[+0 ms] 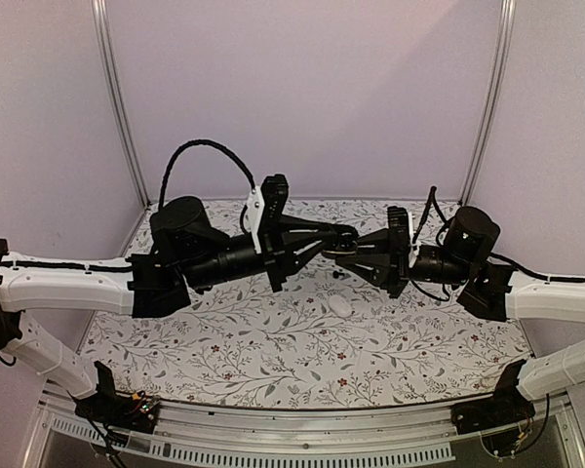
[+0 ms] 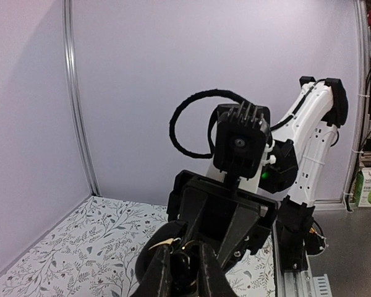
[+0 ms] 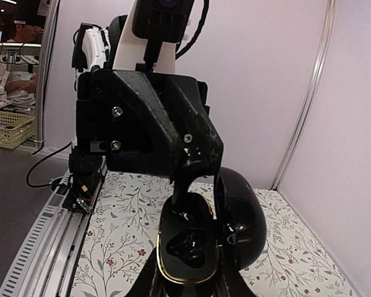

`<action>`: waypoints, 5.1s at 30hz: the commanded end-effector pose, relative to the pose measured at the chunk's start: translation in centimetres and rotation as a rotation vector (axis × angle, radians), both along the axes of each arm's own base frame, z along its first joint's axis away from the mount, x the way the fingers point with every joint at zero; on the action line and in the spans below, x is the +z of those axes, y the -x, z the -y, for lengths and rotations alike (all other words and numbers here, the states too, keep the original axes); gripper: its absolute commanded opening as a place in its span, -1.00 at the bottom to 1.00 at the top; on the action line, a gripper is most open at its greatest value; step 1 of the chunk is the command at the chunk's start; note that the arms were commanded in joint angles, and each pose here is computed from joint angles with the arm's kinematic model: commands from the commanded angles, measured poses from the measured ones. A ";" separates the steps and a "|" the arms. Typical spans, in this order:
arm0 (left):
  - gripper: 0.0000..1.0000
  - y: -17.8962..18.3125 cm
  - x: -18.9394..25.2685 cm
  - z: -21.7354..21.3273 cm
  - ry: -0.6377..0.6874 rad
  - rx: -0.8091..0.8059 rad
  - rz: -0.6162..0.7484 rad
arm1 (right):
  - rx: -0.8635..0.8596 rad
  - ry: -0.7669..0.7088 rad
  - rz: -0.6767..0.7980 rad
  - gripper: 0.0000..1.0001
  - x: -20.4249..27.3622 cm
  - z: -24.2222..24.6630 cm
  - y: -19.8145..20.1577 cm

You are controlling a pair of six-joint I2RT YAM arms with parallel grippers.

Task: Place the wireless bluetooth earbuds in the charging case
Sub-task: Insert the left earbud into the left side groove of the charging case.

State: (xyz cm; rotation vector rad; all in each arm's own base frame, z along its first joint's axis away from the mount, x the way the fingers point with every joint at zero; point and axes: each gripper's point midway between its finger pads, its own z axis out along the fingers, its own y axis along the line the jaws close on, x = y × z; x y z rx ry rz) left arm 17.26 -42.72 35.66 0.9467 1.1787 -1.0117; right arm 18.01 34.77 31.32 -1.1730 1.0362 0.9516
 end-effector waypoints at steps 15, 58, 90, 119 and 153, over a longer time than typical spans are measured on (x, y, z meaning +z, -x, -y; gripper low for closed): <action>-0.77 -0.7 0.7 -0.8 0.001 0.090 0.055 | 0.068 -0.022 0.001 -0.83 1.4 -0.3 1.2; -0.77 -0.4 -0.4 -1.0 -0.004 0.088 0.034 | 0.045 -0.083 -0.081 -0.93 3.4 -0.5 0.2; -0.76 -2.3 1.8 -3.1 0.052 0.246 0.044 | 0.075 -0.124 -0.240 -1.00 2.4 -0.7 -0.5; -0.63 -3.7 0.5 -2.3 0.010 0.296 -0.028 | 0.049 -0.129 -0.207 -1.00 3.0 -0.6 -0.8; 0.14 -0.4 -0.6 -3.6 -0.168 0.101 0.049 | 0.094 -0.082 -0.245 -1.00 2.0 -0.5 -0.3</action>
